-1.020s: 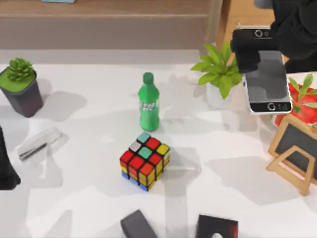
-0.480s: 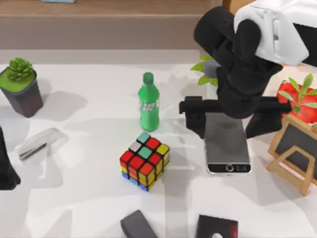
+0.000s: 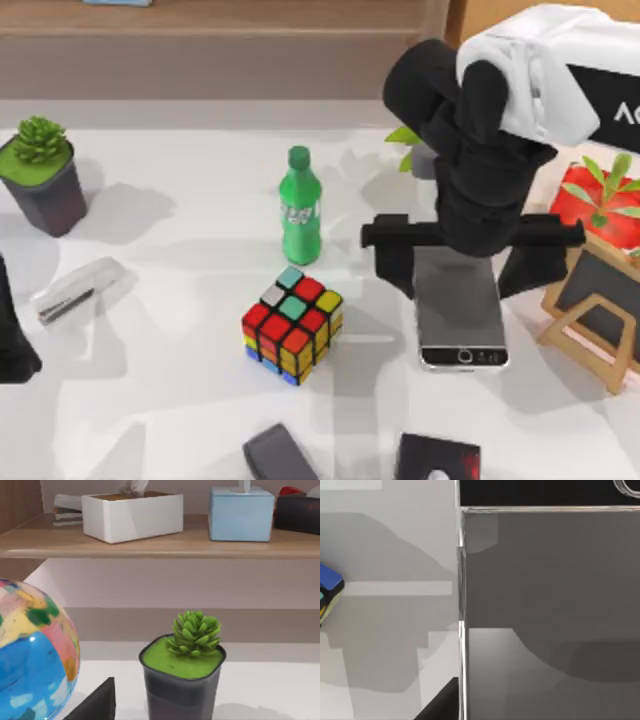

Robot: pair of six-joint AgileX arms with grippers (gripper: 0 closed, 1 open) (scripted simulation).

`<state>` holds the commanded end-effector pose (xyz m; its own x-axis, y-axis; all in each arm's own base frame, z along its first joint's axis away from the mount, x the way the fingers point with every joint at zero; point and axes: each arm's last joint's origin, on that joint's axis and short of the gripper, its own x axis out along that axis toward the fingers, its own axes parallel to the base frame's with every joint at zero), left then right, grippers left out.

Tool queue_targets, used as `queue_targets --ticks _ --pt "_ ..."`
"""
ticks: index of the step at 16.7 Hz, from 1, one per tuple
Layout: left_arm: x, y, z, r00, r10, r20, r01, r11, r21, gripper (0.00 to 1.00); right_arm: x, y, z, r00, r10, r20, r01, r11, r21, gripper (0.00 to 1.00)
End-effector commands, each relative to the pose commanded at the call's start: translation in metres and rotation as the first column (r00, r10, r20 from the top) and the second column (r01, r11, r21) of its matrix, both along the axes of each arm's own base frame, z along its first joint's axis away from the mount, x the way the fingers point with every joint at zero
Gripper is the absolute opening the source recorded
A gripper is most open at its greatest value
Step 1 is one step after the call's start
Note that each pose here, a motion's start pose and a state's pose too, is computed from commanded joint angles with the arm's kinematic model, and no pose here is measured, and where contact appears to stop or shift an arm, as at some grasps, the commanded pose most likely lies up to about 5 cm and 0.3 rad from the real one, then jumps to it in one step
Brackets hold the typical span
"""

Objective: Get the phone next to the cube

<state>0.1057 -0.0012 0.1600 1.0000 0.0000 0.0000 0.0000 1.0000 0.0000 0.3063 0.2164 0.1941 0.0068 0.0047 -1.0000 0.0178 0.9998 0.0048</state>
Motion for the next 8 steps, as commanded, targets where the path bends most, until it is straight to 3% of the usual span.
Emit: queue_targets --ticks 8 --pt "0.0000 0.0000 0.0000 1.000 0.000 0.000 0.000 1.000 0.000 1.00 -0.0029 0.0064 0.0001 1.000 0.015 0.019 -0.016 1.000 0.017 0.00"
